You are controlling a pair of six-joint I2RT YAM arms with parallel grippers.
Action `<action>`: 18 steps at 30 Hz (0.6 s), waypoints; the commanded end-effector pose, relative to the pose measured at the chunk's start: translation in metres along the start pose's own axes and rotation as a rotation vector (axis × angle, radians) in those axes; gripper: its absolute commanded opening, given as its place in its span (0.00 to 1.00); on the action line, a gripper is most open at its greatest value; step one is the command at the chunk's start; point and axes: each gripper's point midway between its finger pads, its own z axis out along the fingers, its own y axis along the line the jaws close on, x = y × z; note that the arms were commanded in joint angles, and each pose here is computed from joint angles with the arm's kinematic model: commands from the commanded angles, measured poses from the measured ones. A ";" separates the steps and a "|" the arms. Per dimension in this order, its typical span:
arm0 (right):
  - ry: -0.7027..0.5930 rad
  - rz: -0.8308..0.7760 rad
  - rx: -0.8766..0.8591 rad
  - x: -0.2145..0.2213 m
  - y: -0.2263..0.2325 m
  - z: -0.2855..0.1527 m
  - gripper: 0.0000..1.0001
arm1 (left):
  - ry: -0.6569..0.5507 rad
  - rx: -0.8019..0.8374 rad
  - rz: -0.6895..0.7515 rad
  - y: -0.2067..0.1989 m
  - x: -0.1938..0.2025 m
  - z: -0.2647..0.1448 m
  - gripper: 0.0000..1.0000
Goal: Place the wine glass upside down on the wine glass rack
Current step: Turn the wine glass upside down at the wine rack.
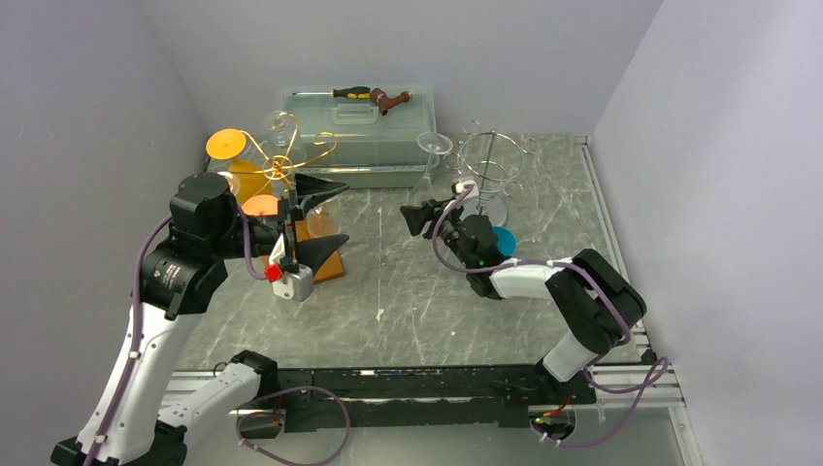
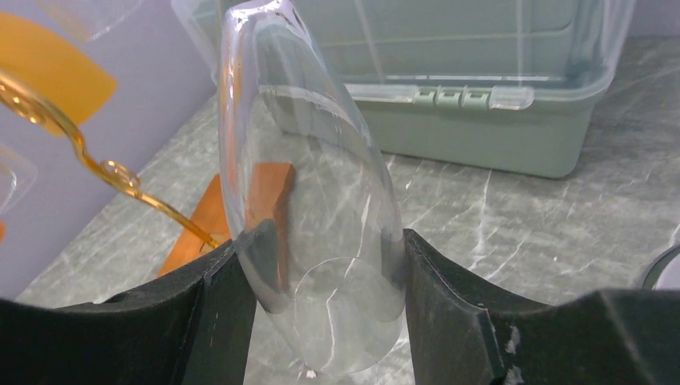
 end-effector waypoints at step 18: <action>-0.166 0.074 0.172 -0.042 -0.028 0.027 0.20 | 0.006 -0.006 -0.022 -0.009 -0.003 -0.004 1.00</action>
